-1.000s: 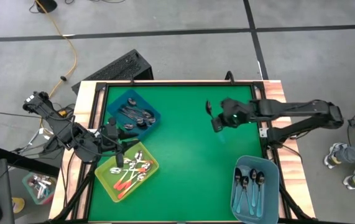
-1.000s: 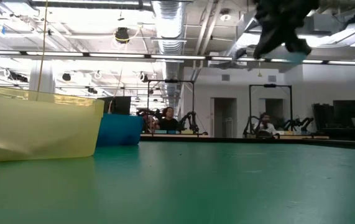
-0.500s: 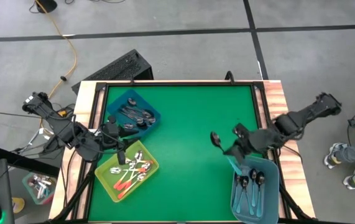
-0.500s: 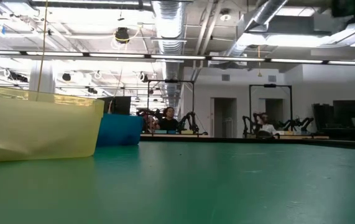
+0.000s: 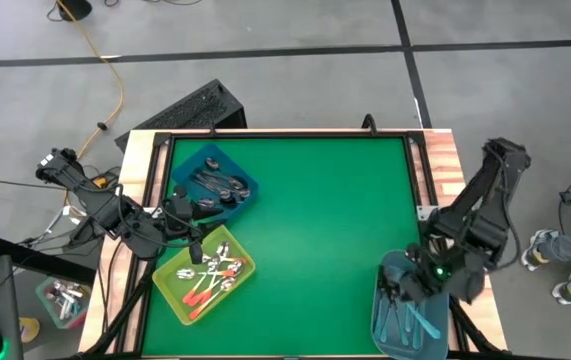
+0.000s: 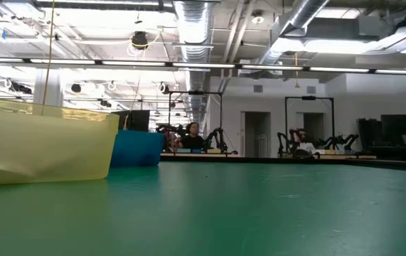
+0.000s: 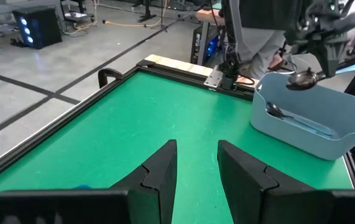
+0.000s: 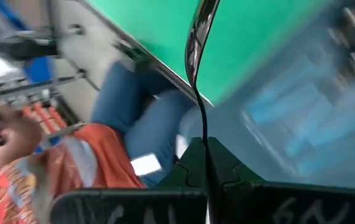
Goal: Sort silverware by color (type)
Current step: Put the blue spoon into the blue bin
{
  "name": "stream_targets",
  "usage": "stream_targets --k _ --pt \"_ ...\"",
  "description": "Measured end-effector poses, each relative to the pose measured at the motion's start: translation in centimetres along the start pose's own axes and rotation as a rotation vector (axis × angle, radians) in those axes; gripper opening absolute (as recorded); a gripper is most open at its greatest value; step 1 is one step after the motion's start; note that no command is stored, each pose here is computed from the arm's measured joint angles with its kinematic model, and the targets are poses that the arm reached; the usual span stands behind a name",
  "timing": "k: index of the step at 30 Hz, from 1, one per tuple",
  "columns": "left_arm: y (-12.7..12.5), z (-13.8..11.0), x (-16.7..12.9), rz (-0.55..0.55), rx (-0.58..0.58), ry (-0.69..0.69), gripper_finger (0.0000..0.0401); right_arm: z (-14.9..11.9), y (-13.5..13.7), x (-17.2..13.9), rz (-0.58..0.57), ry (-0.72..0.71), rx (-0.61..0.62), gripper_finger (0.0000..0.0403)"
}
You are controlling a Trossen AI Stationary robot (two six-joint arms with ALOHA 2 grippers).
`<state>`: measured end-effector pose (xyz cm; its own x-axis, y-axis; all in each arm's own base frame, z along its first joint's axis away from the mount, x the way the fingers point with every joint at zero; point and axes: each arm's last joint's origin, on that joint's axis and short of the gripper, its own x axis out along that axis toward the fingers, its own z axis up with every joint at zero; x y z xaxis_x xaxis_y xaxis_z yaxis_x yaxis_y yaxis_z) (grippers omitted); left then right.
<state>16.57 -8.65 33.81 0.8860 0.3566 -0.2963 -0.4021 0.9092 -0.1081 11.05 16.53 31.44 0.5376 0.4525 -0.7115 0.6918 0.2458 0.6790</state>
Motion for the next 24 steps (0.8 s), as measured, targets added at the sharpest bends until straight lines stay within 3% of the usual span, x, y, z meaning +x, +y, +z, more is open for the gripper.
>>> stream_targets --k 4,6,14,20,24 --pt "0.0 0.0 0.0 0.0 0.001 0.0 0.0101 -1.4 -1.5 0.3 -0.137 0.041 0.109 0.0001" --pt "0.0 0.0 0.0 0.002 0.0 -0.001 0.0101 -1.6 -1.9 0.6 -0.184 0.028 0.106 0.0001" --pt "0.0 0.0 0.0 0.005 -0.002 -0.004 0.0101 0.0 -1.6 3.1 -0.264 -0.125 0.155 0.0002" --pt "0.1 0.0 0.0 0.009 -0.003 -0.005 0.0101 -0.2 -1.9 4.8 -0.388 -0.083 0.187 0.0002" --pt "0.2 0.1 0.2 0.023 -0.007 -0.007 0.0101 -0.5 -1.9 6.0 -0.404 -0.089 0.185 0.0002"
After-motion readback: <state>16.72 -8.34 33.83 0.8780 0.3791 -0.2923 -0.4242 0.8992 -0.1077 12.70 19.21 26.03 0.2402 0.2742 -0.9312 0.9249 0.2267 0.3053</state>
